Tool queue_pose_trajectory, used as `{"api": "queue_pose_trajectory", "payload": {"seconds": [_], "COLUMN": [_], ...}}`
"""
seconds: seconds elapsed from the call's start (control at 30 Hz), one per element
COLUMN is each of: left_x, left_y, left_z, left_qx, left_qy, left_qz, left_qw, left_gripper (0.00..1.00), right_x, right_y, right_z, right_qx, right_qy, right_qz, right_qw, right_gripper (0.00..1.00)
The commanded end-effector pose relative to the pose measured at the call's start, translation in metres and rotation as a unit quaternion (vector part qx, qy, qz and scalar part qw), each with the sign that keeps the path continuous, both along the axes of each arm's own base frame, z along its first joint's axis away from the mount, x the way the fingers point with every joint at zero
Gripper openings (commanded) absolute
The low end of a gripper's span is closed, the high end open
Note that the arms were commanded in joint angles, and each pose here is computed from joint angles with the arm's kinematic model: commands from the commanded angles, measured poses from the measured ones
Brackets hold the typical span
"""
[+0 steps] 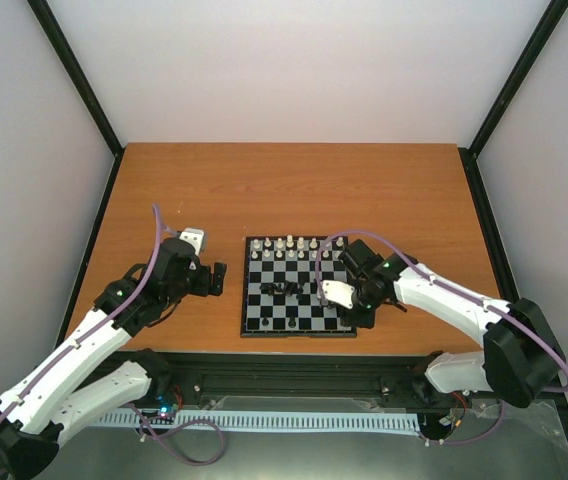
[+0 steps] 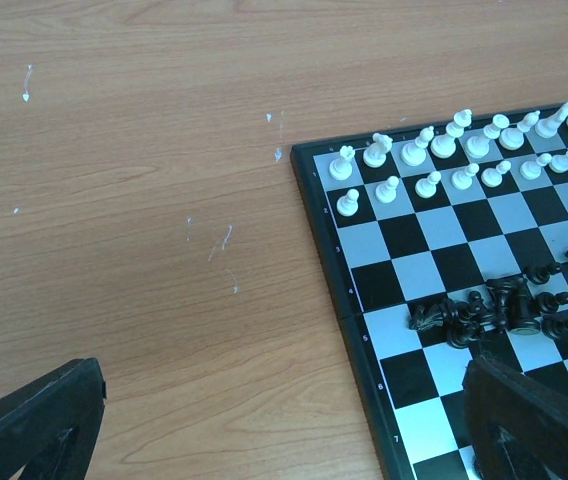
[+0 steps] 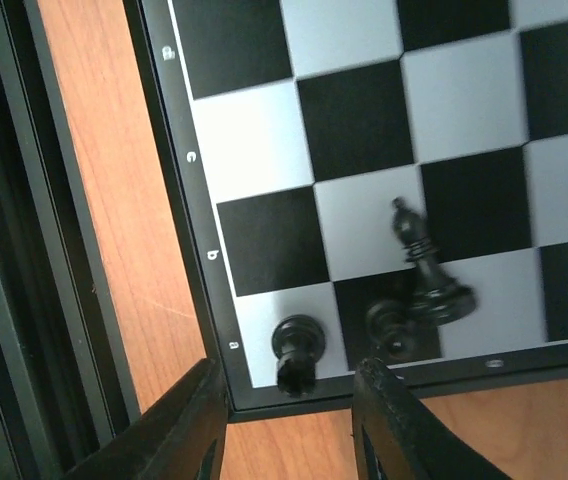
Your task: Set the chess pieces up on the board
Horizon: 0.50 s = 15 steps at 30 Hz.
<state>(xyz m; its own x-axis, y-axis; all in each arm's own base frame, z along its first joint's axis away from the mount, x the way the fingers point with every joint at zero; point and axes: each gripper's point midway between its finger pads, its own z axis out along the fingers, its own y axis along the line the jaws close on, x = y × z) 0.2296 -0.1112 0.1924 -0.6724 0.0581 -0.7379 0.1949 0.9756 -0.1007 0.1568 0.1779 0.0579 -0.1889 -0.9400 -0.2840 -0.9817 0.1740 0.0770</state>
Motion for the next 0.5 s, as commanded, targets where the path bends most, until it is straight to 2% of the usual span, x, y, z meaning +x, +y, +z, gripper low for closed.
{"api": "queue_pose_trajectory", "payload": {"seconds": [0.0, 0.13, 0.47], "left_x": [0.005, 0.005, 0.004], "left_y": [-0.003, -0.003, -0.003], "left_z": [0.012, 0.013, 0.014], "left_qx": [-0.008, -0.01, -0.011], "left_qy": [-0.017, -0.018, -0.019], "left_qz": [-0.006, -0.007, -0.007], "left_qw": [1.0, 1.0, 1.0], "left_gripper": [1.0, 1.0, 1.0], "right_x": [0.015, 0.031, 0.053], "right_y": [0.012, 0.013, 0.015], "right_z": [0.033, 0.034, 0.02], "right_qx": [0.024, -0.003, -0.064], "right_qy": [-0.038, -0.054, -0.038], "right_qz": [0.009, 0.01, 0.026], "right_qw": [0.999, 0.999, 0.997], "right_gripper": [0.35, 0.34, 0.31]}}
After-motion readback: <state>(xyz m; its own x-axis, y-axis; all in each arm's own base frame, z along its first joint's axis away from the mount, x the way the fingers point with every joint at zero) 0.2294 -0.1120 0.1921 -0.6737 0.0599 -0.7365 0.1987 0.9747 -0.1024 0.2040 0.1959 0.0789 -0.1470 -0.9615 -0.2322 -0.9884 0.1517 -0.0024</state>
